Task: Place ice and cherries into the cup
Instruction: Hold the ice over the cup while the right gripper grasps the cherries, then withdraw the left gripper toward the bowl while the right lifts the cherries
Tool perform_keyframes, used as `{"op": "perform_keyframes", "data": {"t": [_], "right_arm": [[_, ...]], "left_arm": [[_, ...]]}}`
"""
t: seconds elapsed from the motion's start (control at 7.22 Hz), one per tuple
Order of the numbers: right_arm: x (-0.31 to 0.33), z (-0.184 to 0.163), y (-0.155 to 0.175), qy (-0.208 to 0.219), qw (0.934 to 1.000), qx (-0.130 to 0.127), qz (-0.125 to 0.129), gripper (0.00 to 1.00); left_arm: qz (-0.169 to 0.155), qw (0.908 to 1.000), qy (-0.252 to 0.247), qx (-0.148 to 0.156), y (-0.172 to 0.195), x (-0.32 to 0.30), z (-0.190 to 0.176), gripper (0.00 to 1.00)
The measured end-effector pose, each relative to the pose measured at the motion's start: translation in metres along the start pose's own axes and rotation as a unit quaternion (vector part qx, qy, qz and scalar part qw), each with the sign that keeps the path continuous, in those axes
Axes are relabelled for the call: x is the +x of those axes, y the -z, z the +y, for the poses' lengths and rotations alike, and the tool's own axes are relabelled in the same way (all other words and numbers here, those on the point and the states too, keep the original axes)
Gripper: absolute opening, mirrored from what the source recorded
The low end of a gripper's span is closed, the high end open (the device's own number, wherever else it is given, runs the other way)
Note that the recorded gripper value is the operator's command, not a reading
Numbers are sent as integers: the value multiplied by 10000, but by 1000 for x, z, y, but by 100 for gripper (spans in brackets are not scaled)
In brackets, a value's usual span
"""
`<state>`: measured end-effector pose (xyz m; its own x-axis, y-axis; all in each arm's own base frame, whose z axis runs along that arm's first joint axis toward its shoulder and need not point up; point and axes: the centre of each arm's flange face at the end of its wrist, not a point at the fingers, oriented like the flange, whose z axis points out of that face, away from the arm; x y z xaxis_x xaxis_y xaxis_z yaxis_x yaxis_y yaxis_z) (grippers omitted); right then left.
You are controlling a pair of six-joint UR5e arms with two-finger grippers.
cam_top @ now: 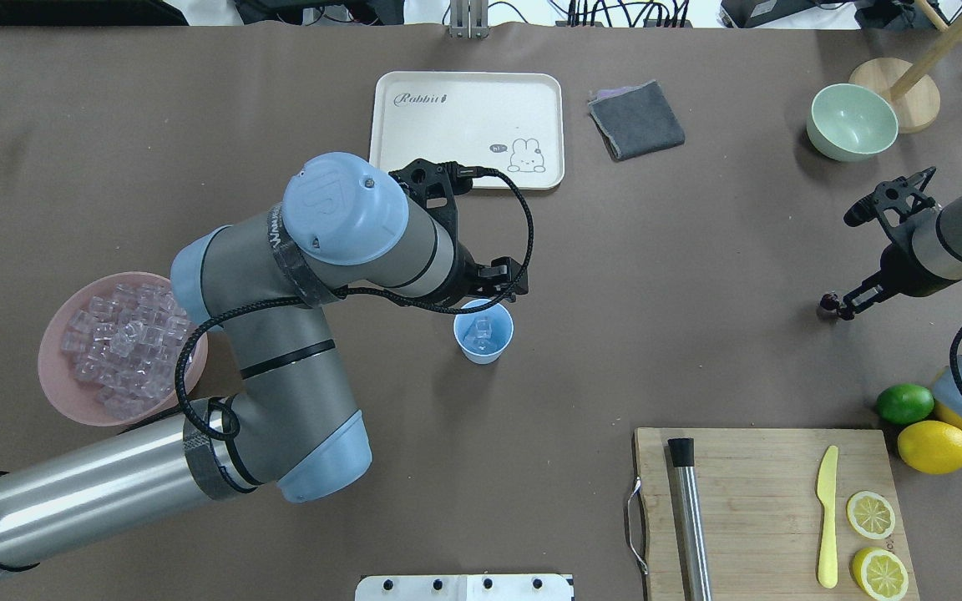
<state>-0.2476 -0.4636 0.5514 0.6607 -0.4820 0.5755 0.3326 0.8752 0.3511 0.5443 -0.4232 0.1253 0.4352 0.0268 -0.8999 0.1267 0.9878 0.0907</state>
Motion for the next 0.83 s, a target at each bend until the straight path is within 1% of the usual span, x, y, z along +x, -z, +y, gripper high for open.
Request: {"op": "perform_keyframes", "data": {"t": [0.28, 0.42, 0.55, 0.83], "right_arm": [[-11, -6, 20, 55, 9998, 165, -61, 0], [-22, -13, 32, 65, 9995, 278, -130, 0], [-37, -29, 46, -79, 9987, 429, -253, 0], [-84, -63, 70, -596, 9941, 693, -587, 0]], "left_arm": [[-6, 10000, 0, -3, 0, -2, 1, 97], [24, 10000, -17, 11, 6, -6, 2, 96], [67, 10000, -48, 28, 17, -20, 8, 96], [75, 9998, -157, 109, 44, -61, 14, 96]]}}
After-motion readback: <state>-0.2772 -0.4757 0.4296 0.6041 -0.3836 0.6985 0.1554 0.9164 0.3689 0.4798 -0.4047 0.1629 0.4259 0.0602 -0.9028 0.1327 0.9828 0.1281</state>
